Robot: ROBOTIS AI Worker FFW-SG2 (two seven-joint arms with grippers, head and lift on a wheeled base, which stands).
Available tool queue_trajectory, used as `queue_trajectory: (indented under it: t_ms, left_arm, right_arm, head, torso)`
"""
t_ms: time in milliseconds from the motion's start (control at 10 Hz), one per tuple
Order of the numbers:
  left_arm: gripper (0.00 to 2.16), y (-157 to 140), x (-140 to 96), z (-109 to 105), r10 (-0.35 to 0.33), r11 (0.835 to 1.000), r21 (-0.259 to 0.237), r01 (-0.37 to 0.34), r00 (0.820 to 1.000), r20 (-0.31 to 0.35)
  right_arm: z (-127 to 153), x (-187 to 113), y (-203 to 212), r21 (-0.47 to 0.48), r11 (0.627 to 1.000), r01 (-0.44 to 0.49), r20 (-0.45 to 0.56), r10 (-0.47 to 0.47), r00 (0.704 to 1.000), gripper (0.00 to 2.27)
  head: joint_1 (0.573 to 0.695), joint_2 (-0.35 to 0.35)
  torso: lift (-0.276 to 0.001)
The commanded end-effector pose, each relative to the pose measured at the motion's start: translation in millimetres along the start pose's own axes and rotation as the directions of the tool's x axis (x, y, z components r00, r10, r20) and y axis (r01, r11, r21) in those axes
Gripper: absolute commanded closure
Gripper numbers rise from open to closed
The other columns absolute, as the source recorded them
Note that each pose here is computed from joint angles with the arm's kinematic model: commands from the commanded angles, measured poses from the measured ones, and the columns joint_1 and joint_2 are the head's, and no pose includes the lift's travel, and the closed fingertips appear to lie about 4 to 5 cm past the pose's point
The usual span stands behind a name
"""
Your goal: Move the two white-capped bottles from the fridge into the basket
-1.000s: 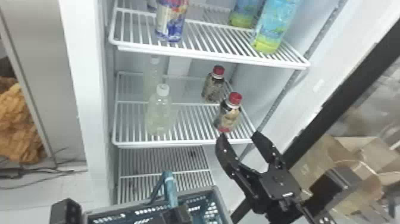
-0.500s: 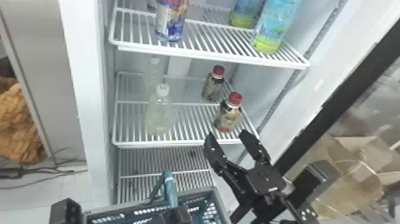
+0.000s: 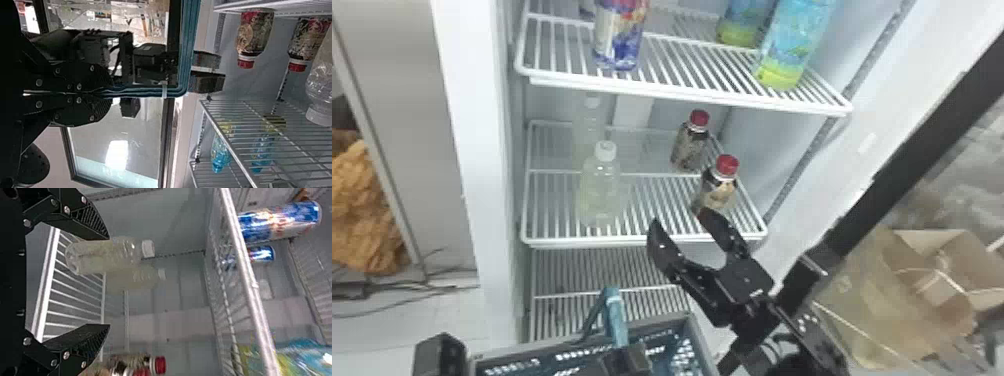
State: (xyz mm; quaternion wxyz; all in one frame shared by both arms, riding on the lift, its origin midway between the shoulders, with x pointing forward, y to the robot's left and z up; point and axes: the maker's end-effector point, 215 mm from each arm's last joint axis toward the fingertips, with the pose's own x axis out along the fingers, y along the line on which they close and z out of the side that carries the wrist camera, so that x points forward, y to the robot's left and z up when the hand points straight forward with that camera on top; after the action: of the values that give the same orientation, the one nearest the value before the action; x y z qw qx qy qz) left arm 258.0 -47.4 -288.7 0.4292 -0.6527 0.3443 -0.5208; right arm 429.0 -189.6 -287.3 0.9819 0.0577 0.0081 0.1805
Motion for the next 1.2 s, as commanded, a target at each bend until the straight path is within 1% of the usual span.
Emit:
queue_trajectory:
  t_ms: [0,400,500,600,700,1100]
  left_arm:
    - [1.12,-0.9,-0.1,1.0,-0.001,1.000,0.002,0.001,1.000,0.002]
    - [1.12,-0.6,0.2,0.9,-0.001,1.000,0.003,0.001,1.000,0.002]
    - [1.12,-0.6,0.2,0.9,-0.001,1.000,0.003,0.001,1.000,0.002]
    - [1.12,-0.6,0.2,0.9,-0.001,1.000,0.003,0.001,1.000,0.002]
    - [1.12,-1.1,0.3,1.0,-0.003,1.000,0.002,0.003,1.000,0.003]
    - [1.12,-1.0,1.1,0.8,-0.002,1.000,0.004,0.002,1.000,0.000]
  right_arm:
    - [-6.1,16.5,-2.8,-0.010,1.000,-0.013,-0.002,0.013,1.000,0.26]
    - [-17.7,43.7,13.8,-0.014,0.997,-0.082,-0.014,0.082,0.997,0.25]
    - [-18.2,53.2,20.7,-0.017,0.995,-0.103,-0.013,0.102,0.995,0.23]
    - [-18.7,61.3,25.1,-0.032,0.992,-0.118,-0.018,0.118,0.993,0.16]
    - [-17.5,70.4,31.0,-0.038,0.990,-0.135,-0.015,0.135,0.991,0.02]
    - [-21.8,102.6,40.7,-0.056,0.983,-0.177,-0.023,0.176,0.984,0.01]
  head:
    - [0.695,-0.350]
    - [0.695,-0.343]
    - [0.695,-0.329]
    - [0.695,-0.314]
    - [0.695,-0.298]
    - [0.695,-0.256]
  torso:
    - [-0.260]
    - [-0.260]
    - [-0.260]
    - [-0.260]
    - [-0.260]
    - [-0.260]
